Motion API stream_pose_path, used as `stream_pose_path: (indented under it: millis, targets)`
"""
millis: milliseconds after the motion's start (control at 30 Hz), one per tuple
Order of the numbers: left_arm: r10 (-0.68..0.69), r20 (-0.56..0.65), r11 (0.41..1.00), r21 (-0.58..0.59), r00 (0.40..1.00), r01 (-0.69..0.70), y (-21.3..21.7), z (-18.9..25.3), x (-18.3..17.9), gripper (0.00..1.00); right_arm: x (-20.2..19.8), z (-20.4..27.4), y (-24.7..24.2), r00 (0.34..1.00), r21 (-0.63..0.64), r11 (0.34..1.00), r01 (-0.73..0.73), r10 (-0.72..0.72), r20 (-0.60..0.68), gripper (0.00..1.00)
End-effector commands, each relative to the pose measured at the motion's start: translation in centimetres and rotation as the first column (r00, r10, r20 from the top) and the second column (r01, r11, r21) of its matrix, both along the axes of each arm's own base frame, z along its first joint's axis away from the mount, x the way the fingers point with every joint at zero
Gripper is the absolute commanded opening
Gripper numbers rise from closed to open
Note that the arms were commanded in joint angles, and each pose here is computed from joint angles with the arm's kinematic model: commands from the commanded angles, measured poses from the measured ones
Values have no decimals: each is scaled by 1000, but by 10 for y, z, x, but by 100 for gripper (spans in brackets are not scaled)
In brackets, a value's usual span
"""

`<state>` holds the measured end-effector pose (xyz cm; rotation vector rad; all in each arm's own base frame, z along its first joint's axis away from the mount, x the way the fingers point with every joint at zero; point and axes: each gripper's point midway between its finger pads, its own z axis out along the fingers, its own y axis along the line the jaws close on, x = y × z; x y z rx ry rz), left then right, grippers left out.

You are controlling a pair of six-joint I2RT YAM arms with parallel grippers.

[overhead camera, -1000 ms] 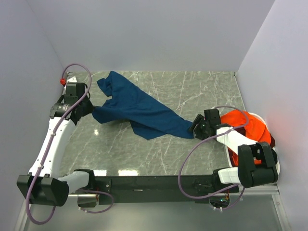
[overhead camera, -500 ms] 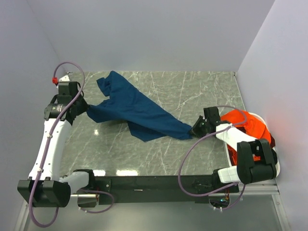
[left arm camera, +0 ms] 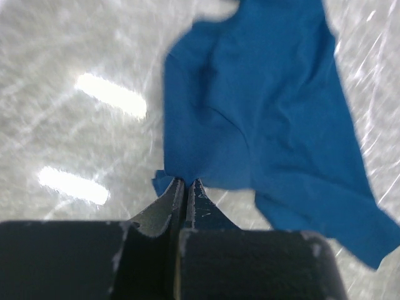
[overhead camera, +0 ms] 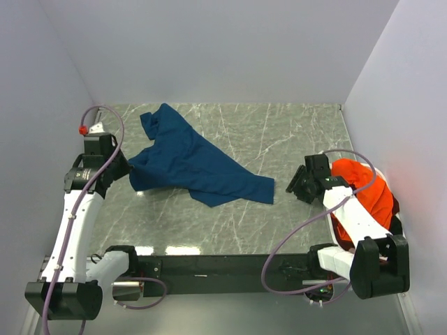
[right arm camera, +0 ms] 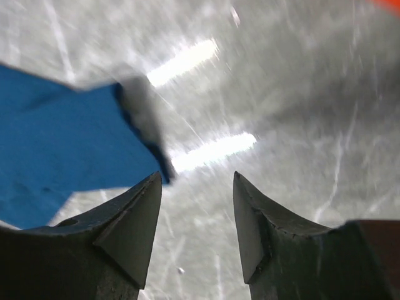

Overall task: Fold and stack the t-shirts
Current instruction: Flatten the tshirt out

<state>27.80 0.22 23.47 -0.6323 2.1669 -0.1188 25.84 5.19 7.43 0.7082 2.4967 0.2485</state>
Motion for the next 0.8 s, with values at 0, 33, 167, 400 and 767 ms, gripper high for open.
stream_pose_path:
  millis: [0,33,167,400,767]
  targets:
    - [-48,26,999,-22,999,48,-8,-4,2,4,-10,-1,5,1000,21,999,-26,26,2,57]
    - [-48,28,999,-24,998,49,-8,-5,2,4,-12,-2,12,999,36,998,-46,46,5,57]
    - [-52,24,999,-14,998,53,-7,-8,4,4,-12,-6,41,992,69,989,-128,127,19,56]
    - [-39,33,999,3,999,39,-3,-7,4,5,-8,-18,61,990,-19,990,-138,137,-40,56]
    - [-58,38,998,-12,998,58,-8,-19,2,5,3,-28,73,992,-143,987,-79,63,-109,59]
